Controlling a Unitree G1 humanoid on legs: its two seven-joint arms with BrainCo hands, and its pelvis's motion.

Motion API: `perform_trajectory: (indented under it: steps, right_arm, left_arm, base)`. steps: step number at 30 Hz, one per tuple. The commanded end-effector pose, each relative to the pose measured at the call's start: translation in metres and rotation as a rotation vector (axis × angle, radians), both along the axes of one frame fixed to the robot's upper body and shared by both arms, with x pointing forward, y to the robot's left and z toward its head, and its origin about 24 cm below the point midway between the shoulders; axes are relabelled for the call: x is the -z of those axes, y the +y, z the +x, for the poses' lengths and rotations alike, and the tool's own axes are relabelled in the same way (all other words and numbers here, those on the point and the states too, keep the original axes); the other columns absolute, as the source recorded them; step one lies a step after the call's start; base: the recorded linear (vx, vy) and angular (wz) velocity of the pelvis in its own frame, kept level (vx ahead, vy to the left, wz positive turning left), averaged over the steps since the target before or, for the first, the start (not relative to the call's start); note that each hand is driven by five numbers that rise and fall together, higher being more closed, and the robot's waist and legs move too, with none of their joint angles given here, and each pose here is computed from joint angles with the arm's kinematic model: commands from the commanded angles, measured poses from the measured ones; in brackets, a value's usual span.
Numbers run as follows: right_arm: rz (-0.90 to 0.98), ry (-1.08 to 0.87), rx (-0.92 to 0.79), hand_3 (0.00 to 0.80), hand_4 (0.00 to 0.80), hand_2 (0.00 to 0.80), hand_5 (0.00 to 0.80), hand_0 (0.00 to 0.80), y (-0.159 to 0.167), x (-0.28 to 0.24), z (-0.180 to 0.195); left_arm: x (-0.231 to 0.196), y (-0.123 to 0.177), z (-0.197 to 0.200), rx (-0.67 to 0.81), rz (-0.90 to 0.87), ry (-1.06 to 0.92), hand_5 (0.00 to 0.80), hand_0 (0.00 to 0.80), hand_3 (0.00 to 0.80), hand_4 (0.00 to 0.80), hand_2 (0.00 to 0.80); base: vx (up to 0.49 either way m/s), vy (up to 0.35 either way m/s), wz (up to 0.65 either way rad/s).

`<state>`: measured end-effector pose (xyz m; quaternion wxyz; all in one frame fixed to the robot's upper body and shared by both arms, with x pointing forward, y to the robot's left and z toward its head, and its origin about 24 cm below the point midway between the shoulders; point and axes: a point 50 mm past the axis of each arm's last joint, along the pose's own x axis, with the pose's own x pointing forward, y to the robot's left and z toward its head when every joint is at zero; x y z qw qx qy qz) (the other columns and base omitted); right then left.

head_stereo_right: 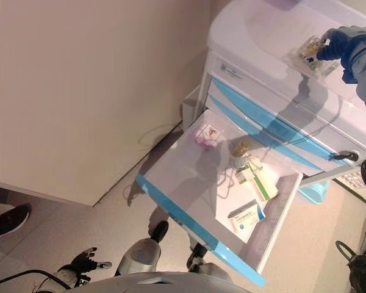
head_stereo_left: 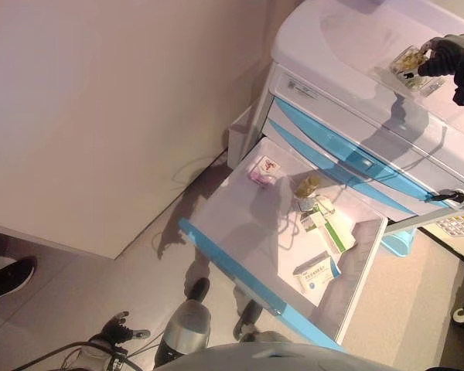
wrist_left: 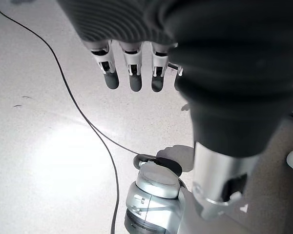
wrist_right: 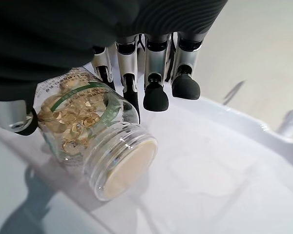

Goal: Open the drawer and pick up the medicine

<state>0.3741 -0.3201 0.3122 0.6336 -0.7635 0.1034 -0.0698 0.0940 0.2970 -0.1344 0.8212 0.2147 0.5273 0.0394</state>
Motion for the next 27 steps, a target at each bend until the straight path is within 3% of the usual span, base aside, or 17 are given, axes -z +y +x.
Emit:
perform_trajectory:
  steps: [1, 9, 10, 11, 12, 18, 27]
  right_arm:
    - [-0.052, -0.025, 0.04, 0.8, 0.8, 0.8, 0.8, 0.8, -0.009, -0.014, -0.006]
    - [-0.017, 0.024, 0.057, 0.8, 0.8, 0.8, 0.8, 0.8, -0.014, 0.011, -0.003]
    - [-0.015, 0.03, 0.054, 0.703, 0.703, 0.703, 0.703, 0.703, -0.013, 0.013, -0.002]
    - [-0.004, 0.021, 0.052, 0.176, 0.176, 0.176, 0.176, 0.176, -0.013, 0.015, -0.002]
    - [0.007, 0.012, 0.053, 0.0, 0.0, 0.0, 0.0, 0.0, -0.014, 0.015, -0.002]
    - [0.084, -0.147, 0.005, 0.0, 0.0, 0.0, 0.0, 0.0, -0.012, 0.008, -0.003]
    - [0.299, -0.733, -0.154, 0.0, 0.0, 0.0, 0.0, 0.0, -0.002, -0.033, -0.018]
  left_arm:
    - [-0.007, 0.012, 0.001, -0.008, 0.024, -0.021, 0.0, 0.0, 0.0, 0.0, 0.0]
    - [-0.01, 0.008, 0.014, 0.036, 0.007, -0.064, 0.0, 0.0, 0.0, 0.0, 0.0]
    - [-0.011, 0.007, 0.016, 0.04, 0.007, -0.067, 0.0, 0.0, 0.0, 0.0, 0.0]
    - [-0.011, 0.007, 0.017, 0.044, 0.006, -0.069, 0.0, 0.0, 0.0, 0.0, 0.0]
    - [-0.011, 0.006, 0.018, 0.046, 0.006, -0.07, 0.0, 0.0, 0.0, 0.0, 0.0]
    - [-0.009, 0.004, 0.016, 0.048, 0.0, -0.062, 0.0, 0.0, 0.0, 0.0, 0.0]
    - [-0.001, -0.003, 0.002, 0.044, -0.008, -0.031, 0.0, 0.0, 0.0, 0.0, 0.0]
  base:
    - [0.0, 0.0, 0.0]
    - [-0.014, -0.008, 0.0]
    - [-0.037, -0.015, -0.02]
    - [-0.034, -0.011, -0.02]
    - [-0.032, -0.006, -0.01]
    - [-0.005, 0.005, -0.01]
    - [-0.02, 0.012, -0.07]
